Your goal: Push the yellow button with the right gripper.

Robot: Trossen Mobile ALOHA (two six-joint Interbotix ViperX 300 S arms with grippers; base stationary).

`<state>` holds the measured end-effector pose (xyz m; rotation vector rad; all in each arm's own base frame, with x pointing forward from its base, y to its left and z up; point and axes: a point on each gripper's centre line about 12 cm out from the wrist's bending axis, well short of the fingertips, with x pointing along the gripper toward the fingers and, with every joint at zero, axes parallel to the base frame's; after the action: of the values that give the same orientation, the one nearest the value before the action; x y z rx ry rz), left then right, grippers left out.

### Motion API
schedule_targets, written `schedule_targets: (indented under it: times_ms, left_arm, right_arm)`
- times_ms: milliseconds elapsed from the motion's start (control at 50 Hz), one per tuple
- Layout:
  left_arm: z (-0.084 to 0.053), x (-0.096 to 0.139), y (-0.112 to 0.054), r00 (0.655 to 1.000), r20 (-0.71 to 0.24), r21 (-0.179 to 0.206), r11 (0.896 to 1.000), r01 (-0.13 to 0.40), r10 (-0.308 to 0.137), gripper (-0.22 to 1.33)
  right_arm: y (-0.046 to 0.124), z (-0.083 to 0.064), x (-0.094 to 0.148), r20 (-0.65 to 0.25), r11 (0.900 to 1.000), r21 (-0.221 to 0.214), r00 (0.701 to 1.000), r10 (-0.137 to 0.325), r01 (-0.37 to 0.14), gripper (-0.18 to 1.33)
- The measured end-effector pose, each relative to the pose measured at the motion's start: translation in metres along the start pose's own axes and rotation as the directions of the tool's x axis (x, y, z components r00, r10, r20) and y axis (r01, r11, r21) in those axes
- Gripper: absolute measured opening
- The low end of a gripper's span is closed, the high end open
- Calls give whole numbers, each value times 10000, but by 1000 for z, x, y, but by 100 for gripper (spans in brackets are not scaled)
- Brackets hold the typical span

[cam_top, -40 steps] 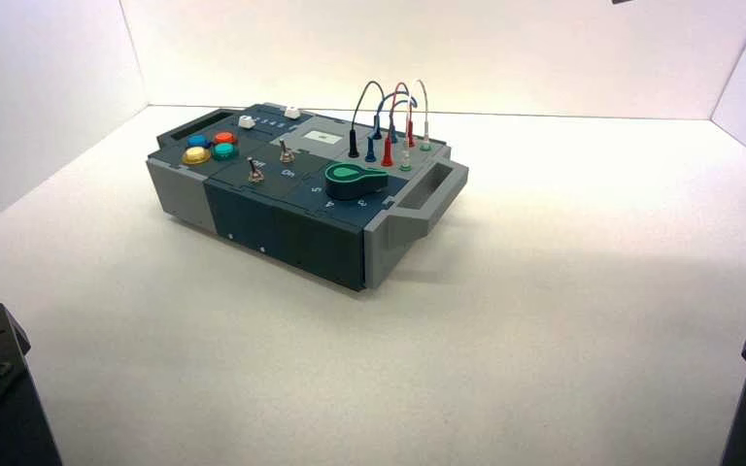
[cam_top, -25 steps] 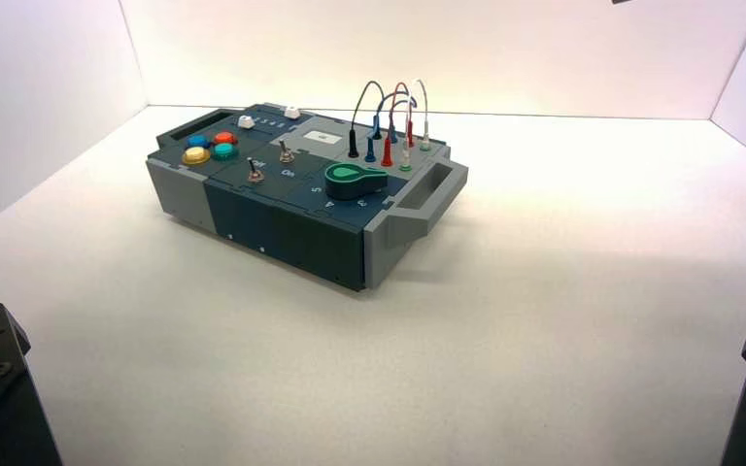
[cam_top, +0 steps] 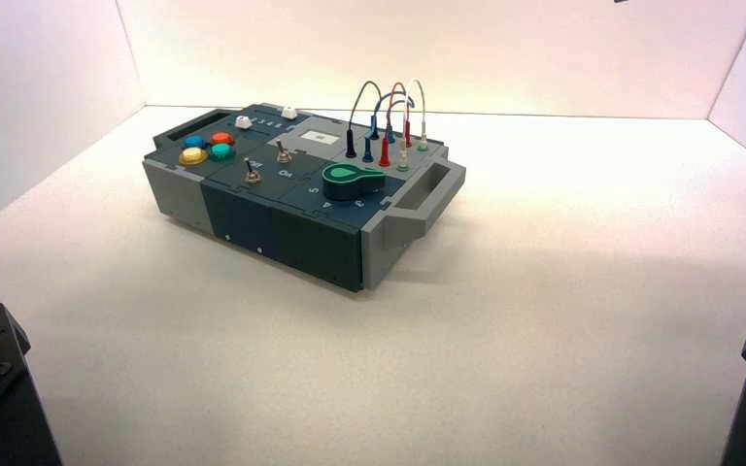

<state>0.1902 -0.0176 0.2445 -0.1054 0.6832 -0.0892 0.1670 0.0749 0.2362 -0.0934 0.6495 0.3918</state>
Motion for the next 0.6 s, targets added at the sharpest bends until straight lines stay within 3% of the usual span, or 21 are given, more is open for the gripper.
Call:
schedule_targets:
  times_ms: [160, 180, 260, 300, 360, 440, 600]
  left_arm:
    - [23, 27, 8, 9977, -586, -230, 9991, -351, 337, -16]
    - [42, 50, 14, 9940, -965, -265, 9981, -553, 525, -16]
    - [55, 73, 17, 9871, -1507, -179, 9982, -580, 546, -16]
    - [76, 102, 20, 9822, -1793, -108, 9982, -586, 557, -16]
    - [78, 129, 24, 9690, -2402, -120, 9980, -621, 574, -16]
    - [69, 176, 31, 9315, -3595, -71, 9980, -628, 560, -16]
    - [70, 224, 37, 9021, -4283, -4, 9983, -588, 529, -16]
  right_arm:
    - [0, 0, -1, -31, 10000, 13, 10000, 6, -6, -14]
    - [0, 0, -1, -47, 10000, 42, 10000, 13, -13, -14]
    - [0, 1, -1, -31, 10000, 27, 10000, 14, -14, -14]
    - [0, 2, -2, 14, 10000, 40, 10000, 23, -23, -14]
    - [0, 4, -2, 76, 10000, 40, 10000, 26, -26, -14]
    - [1, 4, -2, 60, 10000, 67, 10000, 40, -41, -14]
    - [2, 4, -2, 71, 9996, 246, 9999, 151, -153, -14]
